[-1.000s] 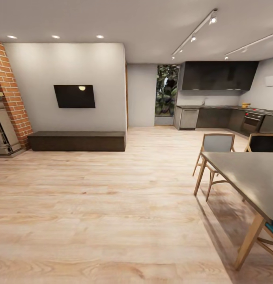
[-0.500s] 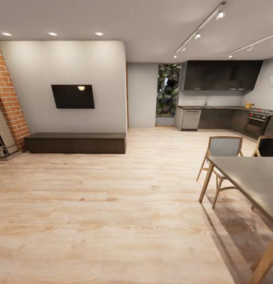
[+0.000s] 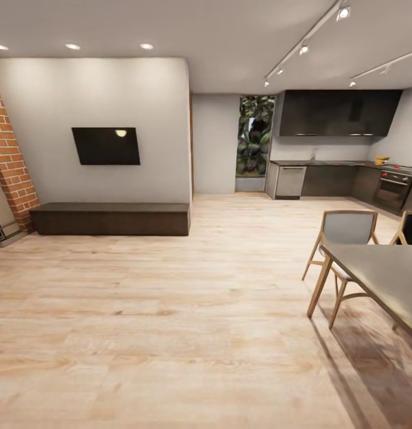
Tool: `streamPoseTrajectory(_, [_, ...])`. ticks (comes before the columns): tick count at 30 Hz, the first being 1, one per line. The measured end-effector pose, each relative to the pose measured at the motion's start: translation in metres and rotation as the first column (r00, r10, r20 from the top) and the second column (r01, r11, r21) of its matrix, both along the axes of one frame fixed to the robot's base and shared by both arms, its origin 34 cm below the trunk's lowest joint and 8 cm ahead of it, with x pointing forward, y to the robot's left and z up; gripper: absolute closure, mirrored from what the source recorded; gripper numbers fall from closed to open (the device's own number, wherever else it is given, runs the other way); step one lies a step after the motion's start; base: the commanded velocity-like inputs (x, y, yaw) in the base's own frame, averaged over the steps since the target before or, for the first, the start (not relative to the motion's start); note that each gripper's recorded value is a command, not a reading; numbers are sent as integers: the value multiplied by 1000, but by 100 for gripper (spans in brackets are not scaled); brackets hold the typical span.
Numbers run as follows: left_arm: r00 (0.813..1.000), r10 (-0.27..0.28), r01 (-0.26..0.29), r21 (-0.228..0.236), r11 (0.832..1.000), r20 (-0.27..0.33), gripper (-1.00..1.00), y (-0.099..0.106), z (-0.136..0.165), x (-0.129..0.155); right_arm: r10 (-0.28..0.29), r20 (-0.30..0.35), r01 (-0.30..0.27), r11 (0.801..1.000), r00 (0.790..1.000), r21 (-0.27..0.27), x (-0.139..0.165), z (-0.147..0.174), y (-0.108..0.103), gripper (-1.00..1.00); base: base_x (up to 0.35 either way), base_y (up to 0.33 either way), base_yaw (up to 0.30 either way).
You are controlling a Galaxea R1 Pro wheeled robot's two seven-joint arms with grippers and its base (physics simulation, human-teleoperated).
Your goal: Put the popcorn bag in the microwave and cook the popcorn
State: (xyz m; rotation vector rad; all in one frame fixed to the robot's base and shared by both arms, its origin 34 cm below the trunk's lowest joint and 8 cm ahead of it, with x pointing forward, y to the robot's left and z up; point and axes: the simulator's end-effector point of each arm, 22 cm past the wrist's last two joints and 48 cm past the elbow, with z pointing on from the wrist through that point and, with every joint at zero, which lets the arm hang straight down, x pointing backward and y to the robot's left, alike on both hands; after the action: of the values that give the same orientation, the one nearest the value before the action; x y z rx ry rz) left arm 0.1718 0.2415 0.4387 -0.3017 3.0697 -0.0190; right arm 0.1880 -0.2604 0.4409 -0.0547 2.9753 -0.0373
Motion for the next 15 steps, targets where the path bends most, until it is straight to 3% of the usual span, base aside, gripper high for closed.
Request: streamPoseTrajectory(15, [1000, 0, 0, 1, 1000, 0, -100, 1, 0, 0, 0, -1, 0, 1000, 1000, 2, 0, 0, 2, -100, 326, 0, 0])
